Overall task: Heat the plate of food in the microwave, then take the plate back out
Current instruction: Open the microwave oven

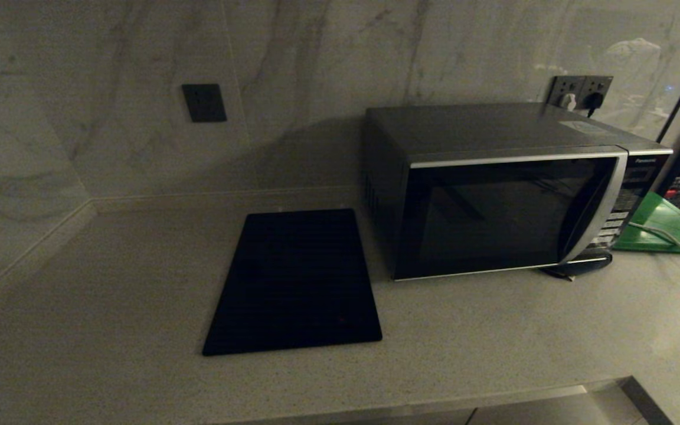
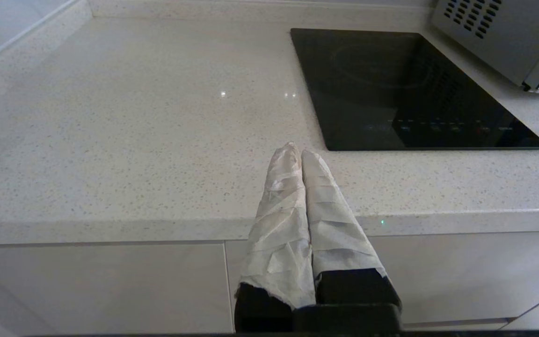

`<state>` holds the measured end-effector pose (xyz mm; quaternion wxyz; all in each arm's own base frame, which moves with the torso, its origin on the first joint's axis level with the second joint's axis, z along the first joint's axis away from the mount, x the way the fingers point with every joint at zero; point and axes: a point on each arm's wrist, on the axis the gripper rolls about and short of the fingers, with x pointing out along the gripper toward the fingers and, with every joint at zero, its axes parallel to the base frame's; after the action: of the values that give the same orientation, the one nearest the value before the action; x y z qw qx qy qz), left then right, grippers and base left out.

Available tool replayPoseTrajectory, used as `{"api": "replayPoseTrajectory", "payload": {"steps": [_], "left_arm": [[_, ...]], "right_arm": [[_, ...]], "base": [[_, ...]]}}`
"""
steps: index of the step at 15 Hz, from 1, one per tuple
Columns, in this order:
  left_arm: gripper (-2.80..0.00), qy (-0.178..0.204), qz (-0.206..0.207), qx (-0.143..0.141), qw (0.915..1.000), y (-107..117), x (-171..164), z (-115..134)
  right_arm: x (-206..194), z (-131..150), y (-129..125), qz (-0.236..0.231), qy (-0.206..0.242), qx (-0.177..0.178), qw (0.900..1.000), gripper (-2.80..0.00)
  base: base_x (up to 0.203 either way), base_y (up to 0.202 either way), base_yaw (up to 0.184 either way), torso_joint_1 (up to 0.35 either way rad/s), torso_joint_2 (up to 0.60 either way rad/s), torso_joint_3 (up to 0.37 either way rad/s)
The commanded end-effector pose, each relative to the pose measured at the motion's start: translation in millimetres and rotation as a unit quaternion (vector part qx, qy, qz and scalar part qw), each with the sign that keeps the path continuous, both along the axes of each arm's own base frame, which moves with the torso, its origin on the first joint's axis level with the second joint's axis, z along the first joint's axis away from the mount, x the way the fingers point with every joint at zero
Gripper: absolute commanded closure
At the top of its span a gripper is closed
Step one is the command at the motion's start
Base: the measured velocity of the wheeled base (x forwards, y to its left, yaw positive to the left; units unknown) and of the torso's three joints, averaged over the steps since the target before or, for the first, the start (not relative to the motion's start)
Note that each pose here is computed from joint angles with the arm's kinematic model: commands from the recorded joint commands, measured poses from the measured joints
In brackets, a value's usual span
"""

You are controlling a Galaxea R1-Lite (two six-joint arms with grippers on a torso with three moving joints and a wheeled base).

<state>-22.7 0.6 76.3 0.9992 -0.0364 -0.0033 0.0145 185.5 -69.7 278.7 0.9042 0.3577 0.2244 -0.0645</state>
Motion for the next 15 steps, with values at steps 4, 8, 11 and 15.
{"api": "replayPoseTrajectory", "payload": {"steps": [4, 8, 11, 15], "left_arm": [[0.00, 0.000, 0.000, 0.000, 1.0000, 0.0, 0.0, 0.0], [0.00, 0.000, 0.000, 0.000, 1.0000, 0.0, 0.0, 0.0], [0.00, 0.000, 0.000, 0.000, 1.0000, 0.0, 0.0, 0.0], [0.00, 0.000, 0.000, 0.000, 1.0000, 0.0, 0.0, 0.0]], "right_arm": [[-35.1, 8.8, 83.2, 0.040, 0.013, -0.150, 0.988, 0.00], [3.5, 22.6, 127.4, 0.058, 0.014, -0.211, 0.976, 0.00], [26.7, 44.7, 151.4, 0.076, 0.000, -0.217, 0.973, 0.00], [50.5, 45.9, 186.5, 0.093, 0.012, -0.242, 0.966, 0.00]], "base": [[0.000, 0.000, 0.000, 0.000, 0.00, 0.000], [0.000, 0.000, 0.000, 0.000, 0.00, 0.000], [0.000, 0.000, 0.000, 0.000, 0.00, 0.000], [0.000, 0.000, 0.000, 0.000, 0.00, 0.000]]}}
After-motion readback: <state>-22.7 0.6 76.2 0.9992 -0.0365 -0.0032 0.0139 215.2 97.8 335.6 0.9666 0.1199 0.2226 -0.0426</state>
